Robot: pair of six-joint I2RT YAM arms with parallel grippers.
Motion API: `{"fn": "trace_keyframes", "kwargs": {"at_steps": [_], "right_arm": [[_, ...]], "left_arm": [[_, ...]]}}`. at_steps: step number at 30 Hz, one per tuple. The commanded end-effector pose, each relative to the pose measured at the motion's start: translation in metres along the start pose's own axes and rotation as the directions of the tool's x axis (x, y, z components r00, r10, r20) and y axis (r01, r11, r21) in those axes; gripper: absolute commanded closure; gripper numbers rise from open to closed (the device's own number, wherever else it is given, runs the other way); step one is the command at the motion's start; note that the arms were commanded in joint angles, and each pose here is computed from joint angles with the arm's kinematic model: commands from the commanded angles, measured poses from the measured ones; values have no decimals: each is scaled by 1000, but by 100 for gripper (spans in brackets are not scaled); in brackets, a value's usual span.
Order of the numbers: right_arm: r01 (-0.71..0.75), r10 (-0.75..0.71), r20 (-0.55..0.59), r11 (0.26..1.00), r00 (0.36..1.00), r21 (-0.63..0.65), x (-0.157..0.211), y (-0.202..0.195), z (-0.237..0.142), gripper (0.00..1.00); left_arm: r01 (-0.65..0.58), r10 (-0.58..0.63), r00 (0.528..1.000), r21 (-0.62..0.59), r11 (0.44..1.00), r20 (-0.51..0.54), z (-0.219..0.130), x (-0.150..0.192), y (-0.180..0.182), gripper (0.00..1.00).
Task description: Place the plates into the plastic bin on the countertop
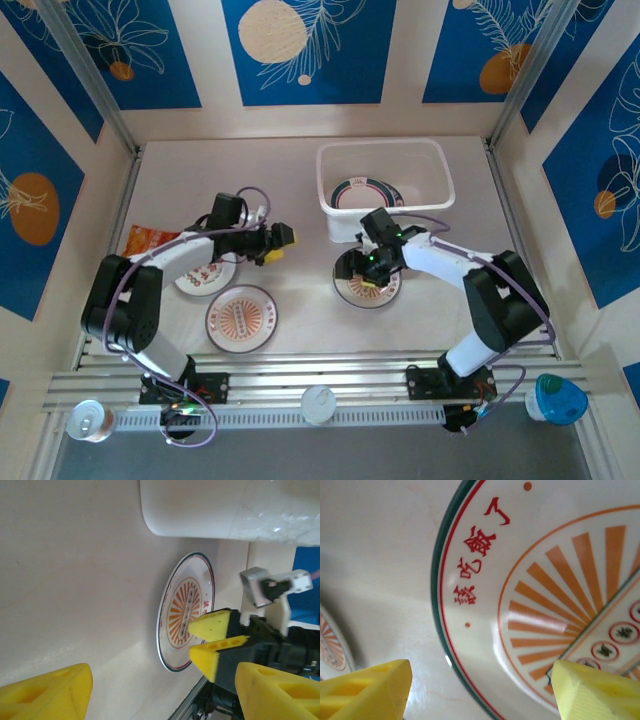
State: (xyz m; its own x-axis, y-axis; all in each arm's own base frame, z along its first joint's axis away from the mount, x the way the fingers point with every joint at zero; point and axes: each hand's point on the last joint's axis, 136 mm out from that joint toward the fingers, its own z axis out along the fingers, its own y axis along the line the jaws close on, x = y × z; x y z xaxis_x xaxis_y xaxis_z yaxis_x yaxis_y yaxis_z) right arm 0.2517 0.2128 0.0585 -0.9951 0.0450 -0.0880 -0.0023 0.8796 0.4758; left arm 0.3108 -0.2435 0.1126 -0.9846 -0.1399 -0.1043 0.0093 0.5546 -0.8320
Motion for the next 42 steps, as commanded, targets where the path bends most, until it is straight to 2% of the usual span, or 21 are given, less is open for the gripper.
{"fn": "trace_keyframes", "kwargs": {"at_steps": [1,9,17,24,31,38,42], "right_arm": [[27,-27,52,1000,998,3,0,-4,-30,25],[-62,57,114,997,992,40,8,-54,-63,25],[-192,182,157,980,971,52,18,-104,-69,27],[-231,217,153,970,964,78,16,-116,-64,28],[-224,220,151,975,964,5,7,-106,-56,31],[-260,252,109,964,962,62,7,-112,-43,32],[-245,239,102,968,966,54,4,-105,-34,33]], "left_arm": [[-12,13,999,20,1000,-30,9,3,-11,26],[-14,14,998,3,1000,-62,25,8,-16,26],[-10,8,998,-25,1000,-63,28,10,-14,27],[-7,4,998,-33,999,-67,31,11,-13,27],[-4,2,997,-33,999,-73,32,13,-13,27],[-8,5,997,-35,999,-72,31,13,-13,27],[-5,3,997,-35,999,-74,32,15,-11,27]]}}
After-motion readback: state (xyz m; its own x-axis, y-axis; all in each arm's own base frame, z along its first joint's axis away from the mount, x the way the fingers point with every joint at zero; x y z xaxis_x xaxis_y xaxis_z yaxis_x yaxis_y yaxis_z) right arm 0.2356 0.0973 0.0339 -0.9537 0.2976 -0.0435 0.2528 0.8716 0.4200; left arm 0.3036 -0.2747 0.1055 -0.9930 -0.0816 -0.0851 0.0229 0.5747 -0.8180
